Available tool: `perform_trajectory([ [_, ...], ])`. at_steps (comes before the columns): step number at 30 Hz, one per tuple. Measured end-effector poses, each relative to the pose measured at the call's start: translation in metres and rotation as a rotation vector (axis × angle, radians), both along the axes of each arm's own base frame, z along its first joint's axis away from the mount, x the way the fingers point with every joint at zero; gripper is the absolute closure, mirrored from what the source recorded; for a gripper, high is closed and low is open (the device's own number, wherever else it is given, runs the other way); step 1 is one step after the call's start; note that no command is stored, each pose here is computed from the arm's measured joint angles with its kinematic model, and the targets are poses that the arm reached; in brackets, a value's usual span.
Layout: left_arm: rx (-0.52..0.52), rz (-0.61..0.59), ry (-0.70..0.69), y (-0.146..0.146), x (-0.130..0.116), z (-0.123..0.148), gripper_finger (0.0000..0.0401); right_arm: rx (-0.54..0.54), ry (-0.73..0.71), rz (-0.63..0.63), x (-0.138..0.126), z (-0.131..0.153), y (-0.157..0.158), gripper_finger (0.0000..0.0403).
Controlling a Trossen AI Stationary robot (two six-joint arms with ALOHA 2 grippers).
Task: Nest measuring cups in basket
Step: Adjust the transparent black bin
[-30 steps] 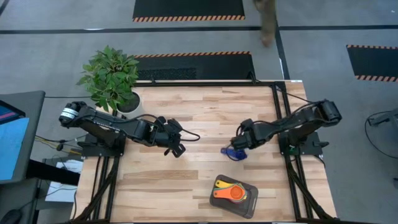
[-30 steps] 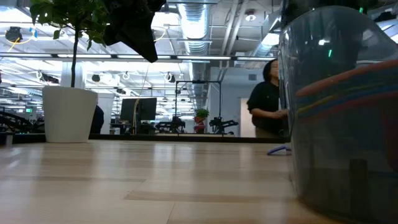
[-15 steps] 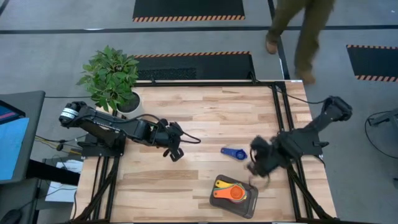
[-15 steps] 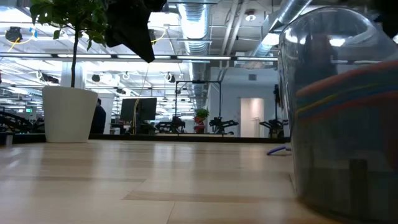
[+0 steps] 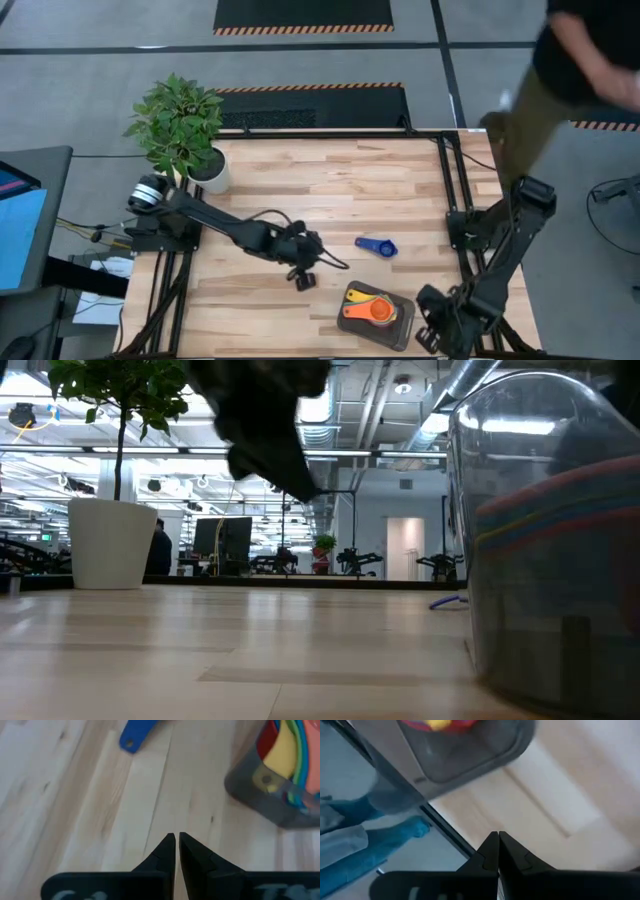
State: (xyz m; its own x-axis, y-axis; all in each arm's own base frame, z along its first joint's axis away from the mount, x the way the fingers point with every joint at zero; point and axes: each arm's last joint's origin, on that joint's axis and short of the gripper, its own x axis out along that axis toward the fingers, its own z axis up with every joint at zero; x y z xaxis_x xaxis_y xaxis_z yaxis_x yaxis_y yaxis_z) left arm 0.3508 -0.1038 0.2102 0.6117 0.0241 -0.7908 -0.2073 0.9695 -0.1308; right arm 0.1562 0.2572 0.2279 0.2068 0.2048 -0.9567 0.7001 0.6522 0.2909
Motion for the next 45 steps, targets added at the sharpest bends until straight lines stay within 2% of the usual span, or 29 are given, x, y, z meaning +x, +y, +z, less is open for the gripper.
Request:
perform_trajectory([
  [4, 0.019, -0.031, -0.005, -0.005, 0.021, -0.013, 0.0390, 0.022, 0.030, 0.018, 0.004, -0.022, 0.018, 0.0390],
  [7, 0.013, -0.059, -0.004, -0.011, 0.035, -0.018, 0.0390, -0.004, 0.060, 0.018, 0.007, -0.036, 0.024, 0.0393],
  [13, 0.013, -0.103, -0.026, -0.024, 0.055, -0.019, 0.0390, -0.040, 0.082, -0.010, 0.016, -0.050, 0.026, 0.0377],
  [17, -0.035, -0.132, -0.022, -0.030, 0.066, -0.024, 0.0390, -0.068, 0.062, -0.033, 0.026, -0.053, 0.019, 0.0376],
  [24, -0.075, -0.143, -0.030, -0.052, 0.066, -0.022, 0.0390, -0.152, 0.055, -0.064, 0.038, -0.053, 0.003, 0.0393],
  [29, -0.095, -0.148, -0.048, -0.063, 0.064, -0.016, 0.0390, -0.172, 0.061, -0.036, 0.042, -0.053, -0.002, 0.0379],
  [35, -0.132, -0.128, -0.039, -0.072, 0.060, -0.016, 0.0390, -0.213, 0.086, -0.056, 0.045, -0.053, -0.010, 0.0375],
  [41, -0.128, -0.138, -0.028, -0.078, 0.057, -0.017, 0.0390, -0.225, 0.073, -0.079, 0.051, -0.053, -0.015, 0.0391],
  [45, -0.130, -0.131, -0.024, -0.078, 0.056, -0.017, 0.0390, -0.236, 0.076, -0.080, 0.050, -0.054, -0.016, 0.0385],
])
